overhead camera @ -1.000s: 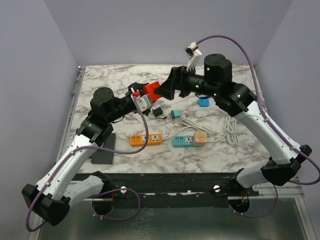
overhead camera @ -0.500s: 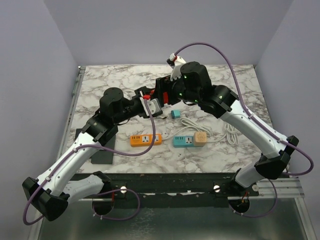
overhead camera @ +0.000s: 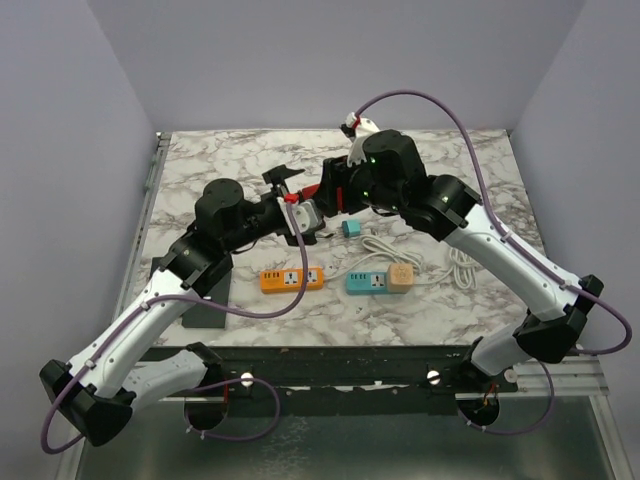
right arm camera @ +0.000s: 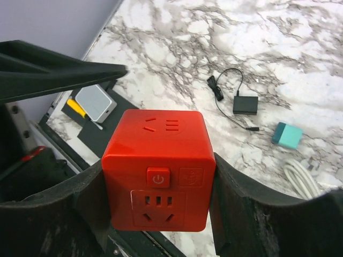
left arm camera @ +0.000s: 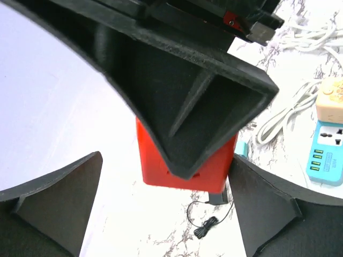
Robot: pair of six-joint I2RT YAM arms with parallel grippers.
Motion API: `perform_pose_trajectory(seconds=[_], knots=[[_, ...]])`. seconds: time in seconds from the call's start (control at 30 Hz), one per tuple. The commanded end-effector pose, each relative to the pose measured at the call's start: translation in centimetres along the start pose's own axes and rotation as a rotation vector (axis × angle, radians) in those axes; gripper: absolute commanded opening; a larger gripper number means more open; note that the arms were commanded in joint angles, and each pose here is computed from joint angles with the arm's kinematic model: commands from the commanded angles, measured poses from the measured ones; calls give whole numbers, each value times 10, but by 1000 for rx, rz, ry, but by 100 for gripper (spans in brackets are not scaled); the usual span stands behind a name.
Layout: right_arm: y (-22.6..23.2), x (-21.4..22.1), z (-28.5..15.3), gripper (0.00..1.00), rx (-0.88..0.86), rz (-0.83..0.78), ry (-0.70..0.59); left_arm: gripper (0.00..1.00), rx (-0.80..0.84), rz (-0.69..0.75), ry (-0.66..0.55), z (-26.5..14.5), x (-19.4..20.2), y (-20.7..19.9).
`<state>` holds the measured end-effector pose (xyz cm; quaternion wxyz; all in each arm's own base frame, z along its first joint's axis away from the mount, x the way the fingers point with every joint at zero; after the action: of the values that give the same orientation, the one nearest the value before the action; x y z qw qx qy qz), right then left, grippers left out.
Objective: Insert the plug
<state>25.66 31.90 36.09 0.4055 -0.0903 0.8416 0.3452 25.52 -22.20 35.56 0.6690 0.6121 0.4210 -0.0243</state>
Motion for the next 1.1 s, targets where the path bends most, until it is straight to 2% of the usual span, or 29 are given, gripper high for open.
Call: perform_pose_trajectory(seconds=[0.0, 0.13, 0.3, 0.5, 0.63, 0.8, 0.9, 1.07], knots=[[-34, -2, -13, 1, 141, 41, -8, 99, -51, -62, -43, -17, -16, 5], [-68, 9, -22, 1, 159, 121, 50, 99, 127, -158, 35, -20, 1, -35], [-94, 33, -30, 1, 107, 199, 177, 99, 270, -314, 220, -20, 38, -70], [-72, 68, -33, 1, -118, 228, 371, 98, 274, -472, 410, -27, 96, -57], [-66, 87, -38, 1, -207, 240, 468, 97, 373, -526, 535, -41, 138, -80], [-81, 97, -26, 1, -90, 299, 498, 91, 472, -512, 628, -62, 182, -119], [-90, 108, -8, 1, 41, 326, 480, 90, 546, -489, 616, -68, 191, -140], [-91, 131, 16, 1, 222, 303, 476, 81, 628, -464, 584, -75, 198, -170]])
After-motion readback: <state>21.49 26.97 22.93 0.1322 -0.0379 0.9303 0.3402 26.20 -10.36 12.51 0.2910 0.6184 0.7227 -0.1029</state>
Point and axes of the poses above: each gripper's point midway between its finger pads, its own z axis out along the fingers, its own y axis along the line the jaws close on, x = y × z, the point moved 3 cm from there along -z, back along the fingers, and after that the axes turned 15 degrees about z, right-handed, at the moved point
